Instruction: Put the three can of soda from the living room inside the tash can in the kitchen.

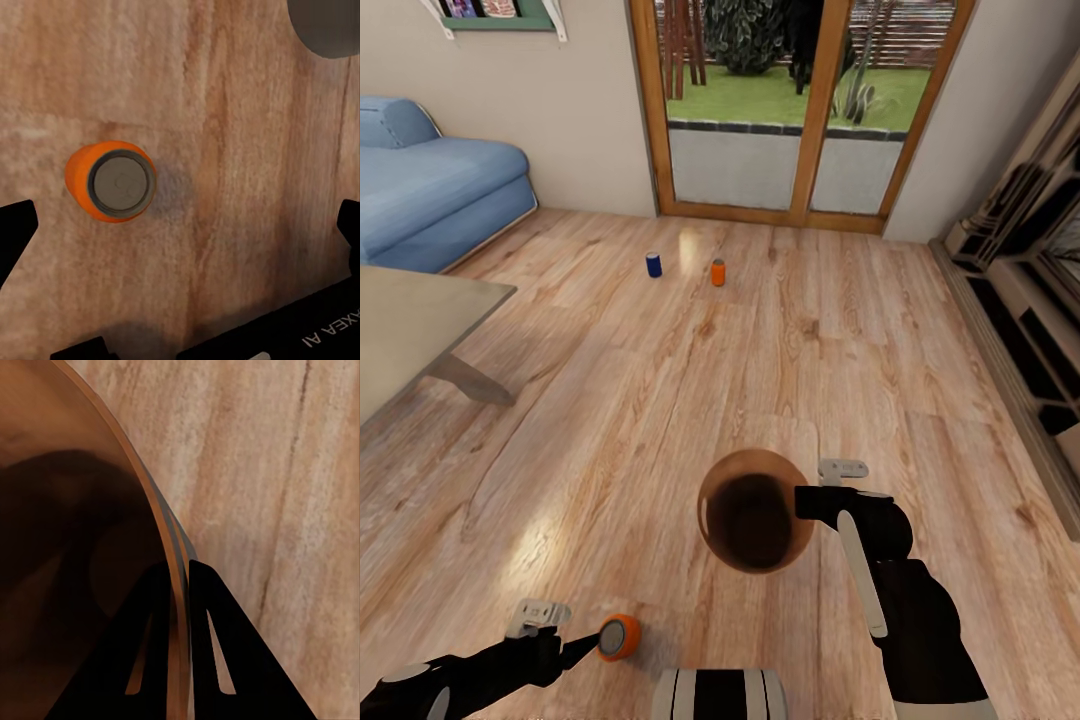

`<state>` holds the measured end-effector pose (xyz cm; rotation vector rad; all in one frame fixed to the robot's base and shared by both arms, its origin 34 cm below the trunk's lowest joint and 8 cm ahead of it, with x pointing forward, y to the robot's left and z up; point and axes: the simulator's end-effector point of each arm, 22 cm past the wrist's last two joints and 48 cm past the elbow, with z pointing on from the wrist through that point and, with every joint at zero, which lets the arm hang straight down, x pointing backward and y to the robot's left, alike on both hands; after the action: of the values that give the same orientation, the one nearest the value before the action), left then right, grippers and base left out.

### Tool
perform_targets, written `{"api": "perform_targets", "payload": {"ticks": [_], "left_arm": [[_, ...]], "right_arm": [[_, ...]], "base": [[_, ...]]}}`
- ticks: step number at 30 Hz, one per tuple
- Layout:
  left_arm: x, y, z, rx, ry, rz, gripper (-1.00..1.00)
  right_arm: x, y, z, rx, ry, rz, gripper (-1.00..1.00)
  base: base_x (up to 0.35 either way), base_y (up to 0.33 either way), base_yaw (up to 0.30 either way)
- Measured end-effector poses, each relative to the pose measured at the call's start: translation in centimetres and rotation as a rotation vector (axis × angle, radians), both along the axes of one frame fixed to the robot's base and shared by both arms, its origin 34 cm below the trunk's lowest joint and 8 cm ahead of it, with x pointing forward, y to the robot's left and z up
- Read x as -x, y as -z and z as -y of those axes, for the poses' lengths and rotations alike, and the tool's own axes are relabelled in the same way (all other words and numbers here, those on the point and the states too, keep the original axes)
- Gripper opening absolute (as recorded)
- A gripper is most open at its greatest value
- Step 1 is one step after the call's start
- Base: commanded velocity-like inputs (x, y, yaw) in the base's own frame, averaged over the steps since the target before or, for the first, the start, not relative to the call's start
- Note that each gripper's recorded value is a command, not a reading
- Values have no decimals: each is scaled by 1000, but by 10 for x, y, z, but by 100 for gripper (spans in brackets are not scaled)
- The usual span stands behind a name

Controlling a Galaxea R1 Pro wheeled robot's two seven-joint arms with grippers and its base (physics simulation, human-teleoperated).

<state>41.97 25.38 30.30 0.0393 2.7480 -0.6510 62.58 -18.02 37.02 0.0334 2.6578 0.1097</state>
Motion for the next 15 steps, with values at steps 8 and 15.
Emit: {"api": "perform_targets", "payload": {"ticks": [8,15], "left_arm": [[3,4,0,-1,0,-11,100],[4,6,0,-1,0,-15,100]], "right_arm": [[2,7,-1,-1,0,-12,-100],[3,8,-1,-3,0,-16,-100]], "base": [[0,0,0],[0,0,-35]]}}
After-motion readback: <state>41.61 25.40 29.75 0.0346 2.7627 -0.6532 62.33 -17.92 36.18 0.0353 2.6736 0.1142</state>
